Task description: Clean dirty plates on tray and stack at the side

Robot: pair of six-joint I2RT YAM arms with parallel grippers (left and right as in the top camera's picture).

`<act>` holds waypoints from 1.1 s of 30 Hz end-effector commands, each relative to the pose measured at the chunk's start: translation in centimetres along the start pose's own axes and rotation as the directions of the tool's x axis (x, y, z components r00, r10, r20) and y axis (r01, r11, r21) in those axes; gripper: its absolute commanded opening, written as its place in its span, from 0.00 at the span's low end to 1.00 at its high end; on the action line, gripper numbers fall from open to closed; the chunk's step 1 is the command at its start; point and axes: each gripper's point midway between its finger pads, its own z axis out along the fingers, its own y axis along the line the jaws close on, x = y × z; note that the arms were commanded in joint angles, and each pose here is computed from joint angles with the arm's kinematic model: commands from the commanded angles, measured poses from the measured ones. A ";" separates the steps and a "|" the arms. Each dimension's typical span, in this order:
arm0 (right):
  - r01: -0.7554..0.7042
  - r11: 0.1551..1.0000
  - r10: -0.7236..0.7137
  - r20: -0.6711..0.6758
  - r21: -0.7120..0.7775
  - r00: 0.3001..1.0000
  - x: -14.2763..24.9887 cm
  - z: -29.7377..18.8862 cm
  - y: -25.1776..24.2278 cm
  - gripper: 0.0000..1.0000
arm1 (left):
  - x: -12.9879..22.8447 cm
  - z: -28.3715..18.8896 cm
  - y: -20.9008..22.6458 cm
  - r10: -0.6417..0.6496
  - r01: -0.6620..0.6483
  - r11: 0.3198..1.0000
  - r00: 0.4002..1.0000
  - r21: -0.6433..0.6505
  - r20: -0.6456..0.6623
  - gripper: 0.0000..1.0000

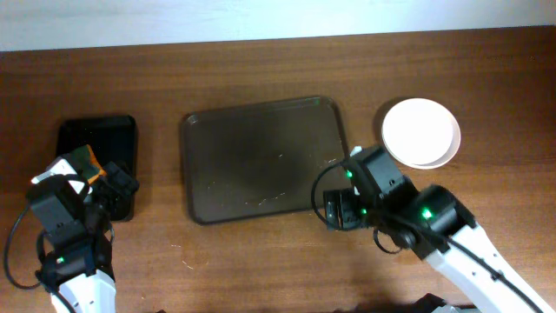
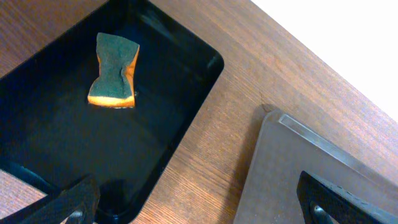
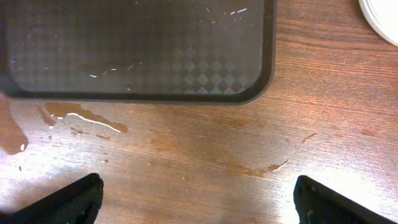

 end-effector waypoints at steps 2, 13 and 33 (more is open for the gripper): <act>-0.001 1.000 0.001 0.002 0.024 1.000 1.2 -0.9 -0.6 0.98 | 0.2 0.1 -0.1 0.006 -0.006 1.000 1.000 0.008 -0.008 1.00; 0.073 0.996 -0.072 -0.024 0.056 0.997 2.2 1.1 -1.7 0.98 | 0.2 0.1 -0.1 0.006 -0.006 1.000 1.000 0.007 -0.008 1.00; -0.047 0.994 0.113 0.925 -0.102 0.362 -1.8 -2.1 -11.6 0.98 | 0.2 0.1 -0.1 0.006 -0.006 1.000 1.000 0.008 -0.008 1.00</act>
